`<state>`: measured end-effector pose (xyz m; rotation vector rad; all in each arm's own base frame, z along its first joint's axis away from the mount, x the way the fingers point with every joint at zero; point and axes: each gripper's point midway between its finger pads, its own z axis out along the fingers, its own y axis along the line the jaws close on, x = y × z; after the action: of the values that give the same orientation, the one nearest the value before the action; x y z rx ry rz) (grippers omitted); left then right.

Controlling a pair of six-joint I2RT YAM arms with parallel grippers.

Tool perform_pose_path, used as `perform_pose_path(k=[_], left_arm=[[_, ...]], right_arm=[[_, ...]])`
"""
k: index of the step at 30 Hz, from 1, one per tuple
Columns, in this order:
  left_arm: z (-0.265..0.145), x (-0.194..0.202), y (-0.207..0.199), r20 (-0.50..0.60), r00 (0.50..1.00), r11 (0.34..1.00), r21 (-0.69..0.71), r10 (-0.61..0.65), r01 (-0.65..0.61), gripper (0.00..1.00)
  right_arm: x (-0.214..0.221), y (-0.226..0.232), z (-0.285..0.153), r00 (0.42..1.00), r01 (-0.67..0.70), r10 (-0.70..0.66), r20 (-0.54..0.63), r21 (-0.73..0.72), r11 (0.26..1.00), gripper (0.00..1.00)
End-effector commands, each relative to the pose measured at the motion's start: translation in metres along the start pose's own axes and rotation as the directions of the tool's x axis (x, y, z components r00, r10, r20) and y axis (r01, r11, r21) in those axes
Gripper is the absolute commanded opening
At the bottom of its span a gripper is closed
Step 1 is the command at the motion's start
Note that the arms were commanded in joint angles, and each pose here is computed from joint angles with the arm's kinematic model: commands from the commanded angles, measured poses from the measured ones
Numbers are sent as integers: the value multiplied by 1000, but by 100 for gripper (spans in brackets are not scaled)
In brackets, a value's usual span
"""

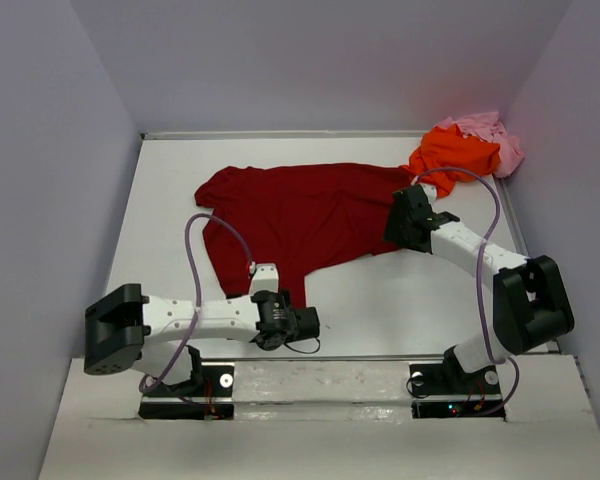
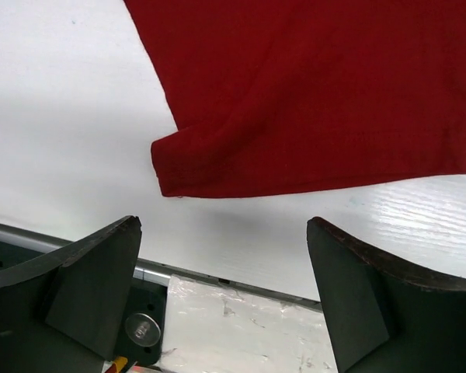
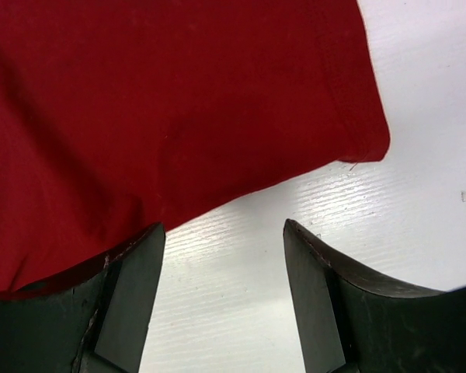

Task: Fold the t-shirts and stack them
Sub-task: Flatten out the tshirt

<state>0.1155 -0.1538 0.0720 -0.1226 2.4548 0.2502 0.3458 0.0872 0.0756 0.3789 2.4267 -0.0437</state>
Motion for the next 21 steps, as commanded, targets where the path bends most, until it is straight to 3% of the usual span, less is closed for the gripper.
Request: perform_pose_path(k=[1, 4, 9, 15, 17, 21], left_arm=[[-1, -5, 4, -3, 994, 990, -80, 113, -113, 98], [8, 0, 3, -34, 973, 962, -148, 228, -231, 98], [5, 0, -1, -69, 966, 957, -132, 250, -257, 96], [3, -3, -4, -85, 996, 998, 56, 3, 2, 96], [-1, -16, -5, -81, 988, 981, 133, -132, 142, 96], [2, -25, 2, -71, 961, 943, 184, -268, 277, 96]], right_arm=[[-8, 12, -4, 999, -34, 36, 33, -68, 997, 68], [-8, 14, -6, 999, -32, 35, 33, -86, 996, 68], [-5, 17, -9, 999, -27, 30, 30, -114, 993, 68], [-3, 20, -9, 999, -27, 32, 29, -137, 990, 68], [-3, 21, -9, 999, -26, 30, 28, -142, 990, 68], [-2, 27, -12, 999, -31, 36, 25, -182, 983, 68]])
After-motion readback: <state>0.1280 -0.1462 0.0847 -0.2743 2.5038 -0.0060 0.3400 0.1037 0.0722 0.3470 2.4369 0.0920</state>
